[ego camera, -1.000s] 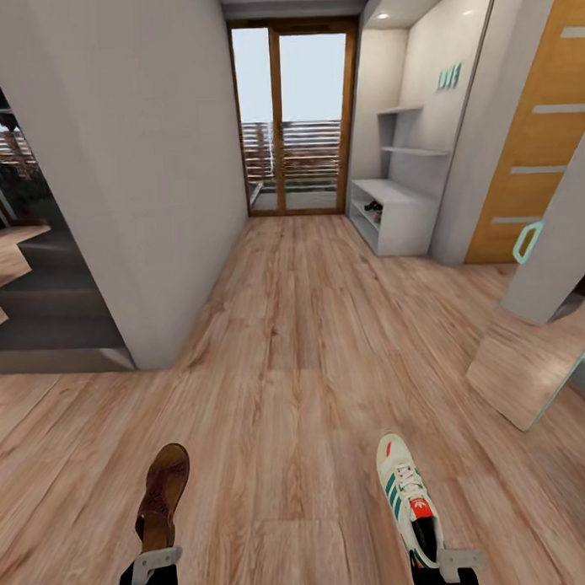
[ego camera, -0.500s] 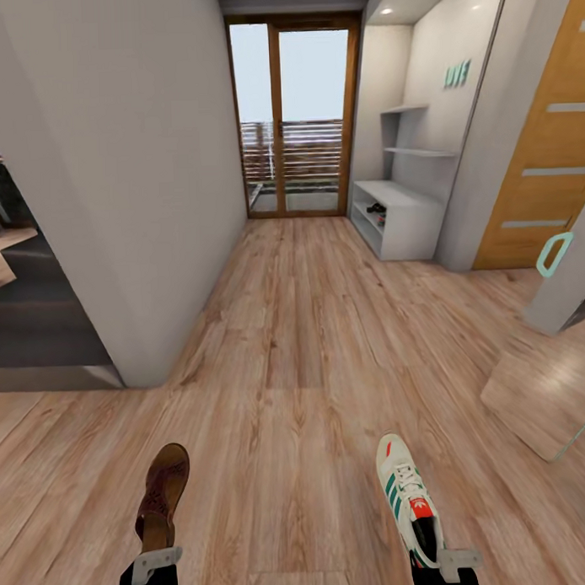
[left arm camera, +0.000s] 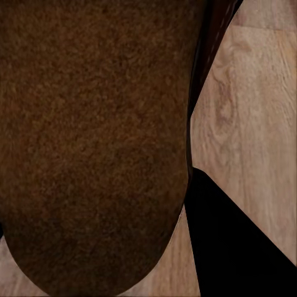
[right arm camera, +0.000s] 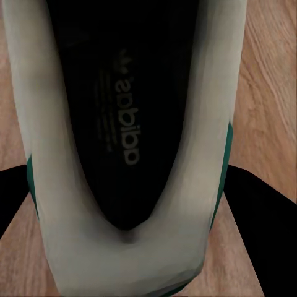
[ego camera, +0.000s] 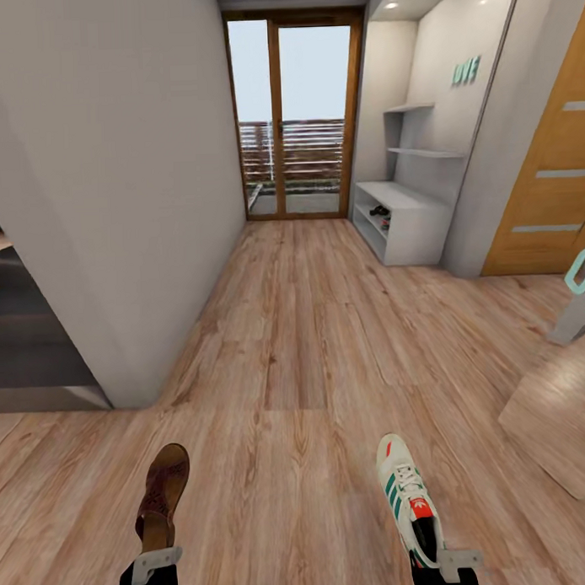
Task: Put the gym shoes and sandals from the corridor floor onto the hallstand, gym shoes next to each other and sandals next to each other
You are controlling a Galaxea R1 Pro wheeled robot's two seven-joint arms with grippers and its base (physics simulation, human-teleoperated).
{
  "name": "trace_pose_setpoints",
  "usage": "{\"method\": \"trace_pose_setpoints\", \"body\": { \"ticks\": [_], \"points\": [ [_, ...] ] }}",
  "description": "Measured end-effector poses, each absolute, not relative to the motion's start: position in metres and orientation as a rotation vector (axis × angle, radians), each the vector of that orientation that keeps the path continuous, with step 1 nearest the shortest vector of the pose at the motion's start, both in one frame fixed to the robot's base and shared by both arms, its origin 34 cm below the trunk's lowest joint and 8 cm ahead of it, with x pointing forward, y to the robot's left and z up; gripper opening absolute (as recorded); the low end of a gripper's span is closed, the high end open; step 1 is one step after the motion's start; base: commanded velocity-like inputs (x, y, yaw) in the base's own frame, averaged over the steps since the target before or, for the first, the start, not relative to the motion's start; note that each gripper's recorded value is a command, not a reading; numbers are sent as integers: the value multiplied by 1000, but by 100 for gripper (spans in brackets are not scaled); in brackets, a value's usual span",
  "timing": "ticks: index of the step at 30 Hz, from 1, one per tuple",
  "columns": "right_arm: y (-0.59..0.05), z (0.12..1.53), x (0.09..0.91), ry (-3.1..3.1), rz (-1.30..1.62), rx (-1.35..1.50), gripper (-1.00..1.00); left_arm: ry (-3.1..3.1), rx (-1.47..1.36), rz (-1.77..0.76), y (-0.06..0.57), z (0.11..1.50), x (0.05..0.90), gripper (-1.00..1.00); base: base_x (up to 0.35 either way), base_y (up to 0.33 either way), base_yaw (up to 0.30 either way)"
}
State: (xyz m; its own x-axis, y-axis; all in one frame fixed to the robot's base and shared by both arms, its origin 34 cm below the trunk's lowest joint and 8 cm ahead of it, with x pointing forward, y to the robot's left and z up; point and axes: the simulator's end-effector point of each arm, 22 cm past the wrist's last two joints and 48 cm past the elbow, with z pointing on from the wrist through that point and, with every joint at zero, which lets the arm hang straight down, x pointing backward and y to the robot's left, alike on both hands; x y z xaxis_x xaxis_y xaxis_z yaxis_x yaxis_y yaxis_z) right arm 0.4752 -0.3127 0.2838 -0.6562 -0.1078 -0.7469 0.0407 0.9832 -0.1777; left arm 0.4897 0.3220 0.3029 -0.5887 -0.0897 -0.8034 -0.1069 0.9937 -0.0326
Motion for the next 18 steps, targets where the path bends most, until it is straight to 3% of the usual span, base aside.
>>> {"method": "trace_pose_setpoints", "body": {
  "ticks": [18],
  "points": [
    [-313, 284, 475, 2276, -225, -46, -100, 2203, -136, 25, 323, 303, 490, -100, 338, 0, 0]
  ]
}}
